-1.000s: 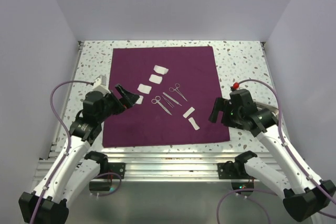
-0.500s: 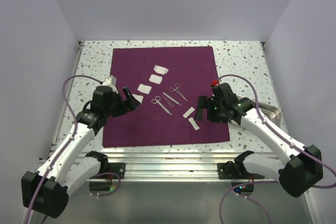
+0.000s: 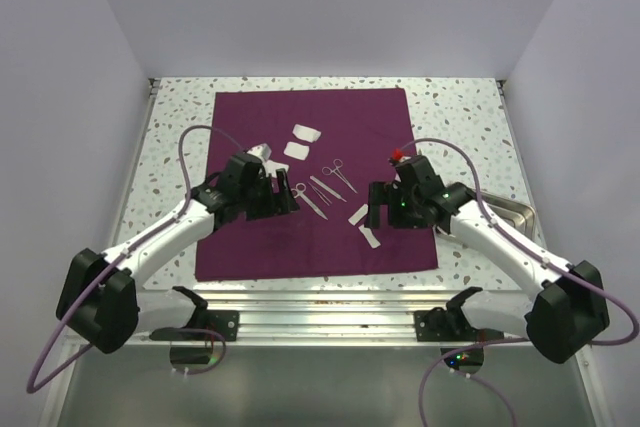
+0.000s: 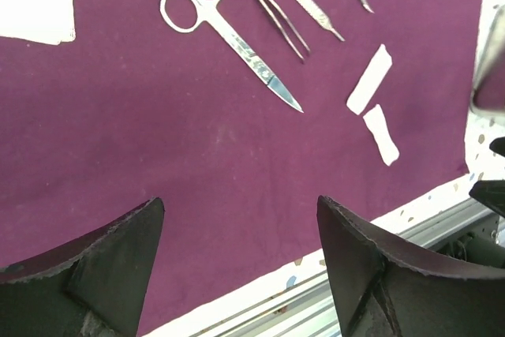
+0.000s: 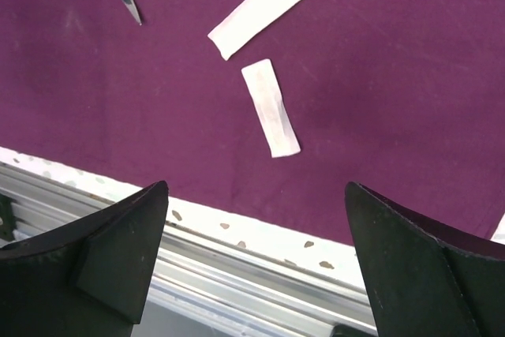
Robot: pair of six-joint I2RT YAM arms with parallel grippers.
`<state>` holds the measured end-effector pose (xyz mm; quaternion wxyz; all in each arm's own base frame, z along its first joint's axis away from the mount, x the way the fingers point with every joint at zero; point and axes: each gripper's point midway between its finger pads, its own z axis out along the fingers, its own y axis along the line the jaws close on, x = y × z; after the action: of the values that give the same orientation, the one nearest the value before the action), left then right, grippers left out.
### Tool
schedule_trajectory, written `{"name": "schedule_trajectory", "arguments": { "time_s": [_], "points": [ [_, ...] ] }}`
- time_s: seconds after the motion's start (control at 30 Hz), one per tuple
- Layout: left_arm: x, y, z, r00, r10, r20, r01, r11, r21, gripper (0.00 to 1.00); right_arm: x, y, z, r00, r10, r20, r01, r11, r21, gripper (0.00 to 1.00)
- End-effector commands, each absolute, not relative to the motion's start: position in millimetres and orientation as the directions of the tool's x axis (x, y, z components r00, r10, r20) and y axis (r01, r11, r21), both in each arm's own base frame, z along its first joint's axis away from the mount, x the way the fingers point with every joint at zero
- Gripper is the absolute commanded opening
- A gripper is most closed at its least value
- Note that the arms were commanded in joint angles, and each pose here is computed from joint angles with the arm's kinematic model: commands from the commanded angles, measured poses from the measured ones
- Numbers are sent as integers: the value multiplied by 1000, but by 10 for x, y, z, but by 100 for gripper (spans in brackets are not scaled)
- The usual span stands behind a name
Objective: Prepare the surgical pack
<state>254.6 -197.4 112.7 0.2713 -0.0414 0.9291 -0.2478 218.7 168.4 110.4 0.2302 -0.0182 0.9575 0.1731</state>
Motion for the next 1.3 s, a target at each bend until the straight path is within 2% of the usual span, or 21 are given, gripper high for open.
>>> {"name": "schedule_trajectory", "arguments": {
  "time_s": [0.0,0.17,0.37,0.53,0.6,0.67,0.77,0.87,1.03,1.27],
  "points": [
    [2742,-2162,1236,-827,-258,-499,68,835,-546,81,2417,1835,1237,-856,0,-517,-199,923,329,97],
    [2931,-2228,1050,-850,-305,-430,-42,852,-523,79,2634,1968,1164,-855,-38,-517,-230,922,311,88],
    [3267,-2188,902,-839,-383,-386,-218,887,-408,77,2824,2003,1184,-858,-58,-510,-223,937,269,77],
    [3480,-2446,861,-874,-405,-268,-305,887,-348,67,2844,2064,1303,-882,-52,-468,-209,934,290,68],
    [3392,-2586,859,-890,-422,-173,-346,872,-346,58,2781,2023,1325,-898,-63,-436,-200,940,276,66],
    [3461,-2718,893,-879,-457,-134,-391,853,-347,54,2720,1965,1336,-912,-53,-407,-176,946,271,63],
    [3423,-2760,837,-870,-482,-102,-439,853,-282,52,2608,1897,1331,-931,-32,-363,-144,947,287,63],
    [3297,-2755,728,-864,-502,-42,-481,847,-226,45,2500,1862,1287,-942,-13,-336,-120,946,302,63],
    [3200,-2745,544,-864,-503,-15,-495,854,-159,42,2350,1755,1209,-951,26,-309,-72,950,303,63],
    [3444,-2810,530,-875,-484,-28,-476,869,-137,40,2341,1705,1287,-948,60,-313,-39,953,301,63]
  ]
}}
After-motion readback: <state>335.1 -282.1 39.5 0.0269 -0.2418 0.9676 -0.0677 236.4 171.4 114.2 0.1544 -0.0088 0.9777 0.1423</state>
